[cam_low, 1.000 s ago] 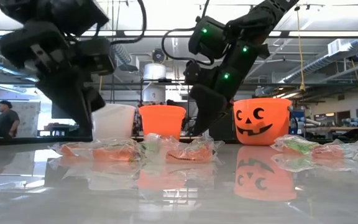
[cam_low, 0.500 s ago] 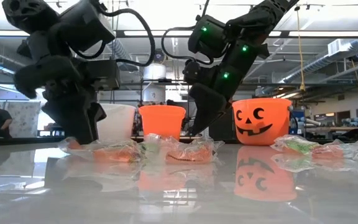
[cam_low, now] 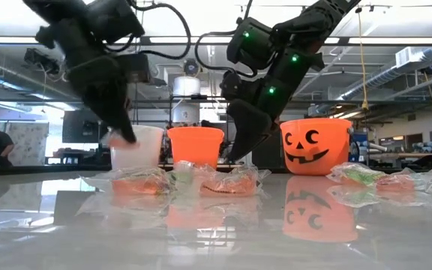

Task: Sort candy by brand, put in halloween buckets
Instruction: Put the orange gummy into the white bucket, then put the green gummy into the white bucket, then put the blue gummy into the white bucket

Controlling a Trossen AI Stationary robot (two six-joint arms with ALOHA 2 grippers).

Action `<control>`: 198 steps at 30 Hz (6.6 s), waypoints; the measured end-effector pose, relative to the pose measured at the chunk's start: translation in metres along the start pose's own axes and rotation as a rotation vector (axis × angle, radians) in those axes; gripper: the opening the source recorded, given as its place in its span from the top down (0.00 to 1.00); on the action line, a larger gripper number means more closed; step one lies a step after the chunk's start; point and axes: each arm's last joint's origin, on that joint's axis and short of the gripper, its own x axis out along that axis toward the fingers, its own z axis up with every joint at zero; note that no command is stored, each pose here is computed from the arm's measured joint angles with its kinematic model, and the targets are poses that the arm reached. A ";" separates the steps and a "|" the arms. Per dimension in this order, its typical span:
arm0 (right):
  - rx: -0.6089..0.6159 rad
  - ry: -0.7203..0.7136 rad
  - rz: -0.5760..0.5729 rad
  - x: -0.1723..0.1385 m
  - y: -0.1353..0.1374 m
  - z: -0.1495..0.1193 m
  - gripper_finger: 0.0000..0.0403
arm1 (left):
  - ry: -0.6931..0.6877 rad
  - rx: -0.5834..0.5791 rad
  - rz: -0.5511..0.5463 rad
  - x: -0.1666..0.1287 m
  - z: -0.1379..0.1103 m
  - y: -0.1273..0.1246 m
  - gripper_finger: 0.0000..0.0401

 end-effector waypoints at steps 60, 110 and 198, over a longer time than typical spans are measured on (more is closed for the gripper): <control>-0.131 0.097 0.181 0.013 0.019 -0.015 0.95 | -0.339 -0.037 0.106 -0.058 0.036 0.074 0.62; -0.441 -0.828 -0.289 -0.040 0.000 0.085 0.96 | -0.550 0.116 -0.053 -0.058 0.058 0.061 0.65; -0.307 -0.188 0.295 0.027 0.030 -0.015 0.42 | -0.290 0.056 0.083 -0.053 0.038 0.073 0.57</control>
